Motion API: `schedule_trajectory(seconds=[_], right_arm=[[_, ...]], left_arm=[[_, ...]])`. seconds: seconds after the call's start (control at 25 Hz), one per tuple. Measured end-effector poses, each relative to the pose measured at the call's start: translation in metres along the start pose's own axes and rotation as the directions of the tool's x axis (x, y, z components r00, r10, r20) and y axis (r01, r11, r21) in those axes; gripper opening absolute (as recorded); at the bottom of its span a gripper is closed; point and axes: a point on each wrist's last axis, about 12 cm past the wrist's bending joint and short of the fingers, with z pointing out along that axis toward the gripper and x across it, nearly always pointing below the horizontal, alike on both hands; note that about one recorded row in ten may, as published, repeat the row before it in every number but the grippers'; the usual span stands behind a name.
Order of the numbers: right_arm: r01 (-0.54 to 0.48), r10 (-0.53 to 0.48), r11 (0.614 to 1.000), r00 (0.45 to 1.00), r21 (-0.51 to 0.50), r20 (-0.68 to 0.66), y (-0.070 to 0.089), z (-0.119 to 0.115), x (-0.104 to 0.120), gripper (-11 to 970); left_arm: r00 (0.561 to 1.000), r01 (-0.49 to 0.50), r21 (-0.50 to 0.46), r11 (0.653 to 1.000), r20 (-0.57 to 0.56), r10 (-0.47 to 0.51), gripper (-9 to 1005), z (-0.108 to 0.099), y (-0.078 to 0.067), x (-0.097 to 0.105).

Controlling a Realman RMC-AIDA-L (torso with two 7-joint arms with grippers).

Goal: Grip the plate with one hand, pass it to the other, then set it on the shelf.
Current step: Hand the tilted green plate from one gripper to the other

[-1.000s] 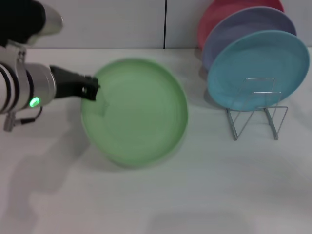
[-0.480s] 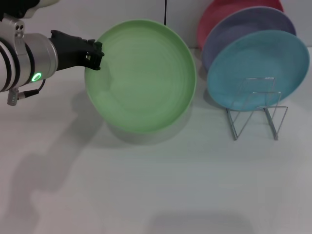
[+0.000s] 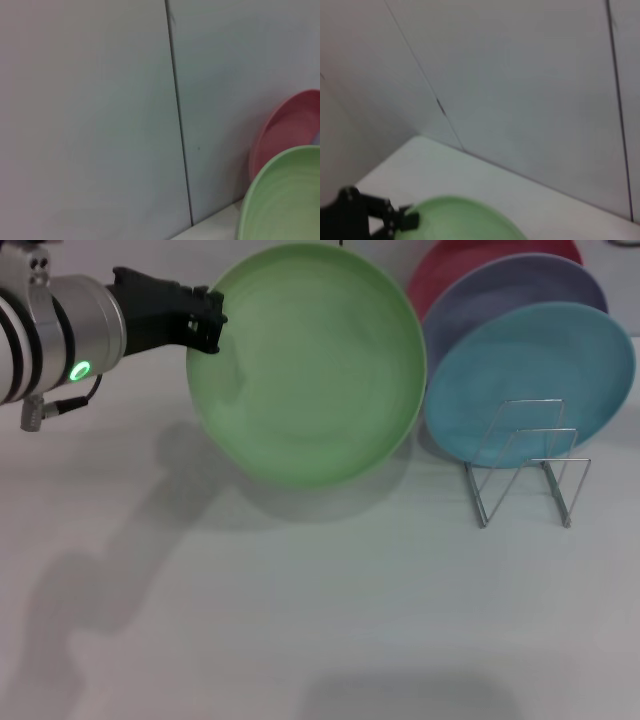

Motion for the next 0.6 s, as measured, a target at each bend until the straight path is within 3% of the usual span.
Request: schedule_trajectory(seconds=[0.6], right_arm=[[0.023,-0.02,0.999,0.995,0.033,-0.099,0.001,0.029,0.006,820]], left_arm=[[1.0,0.02,0.028,0.999,0.017,-0.021,77,-0.001,-0.003,-0.005]])
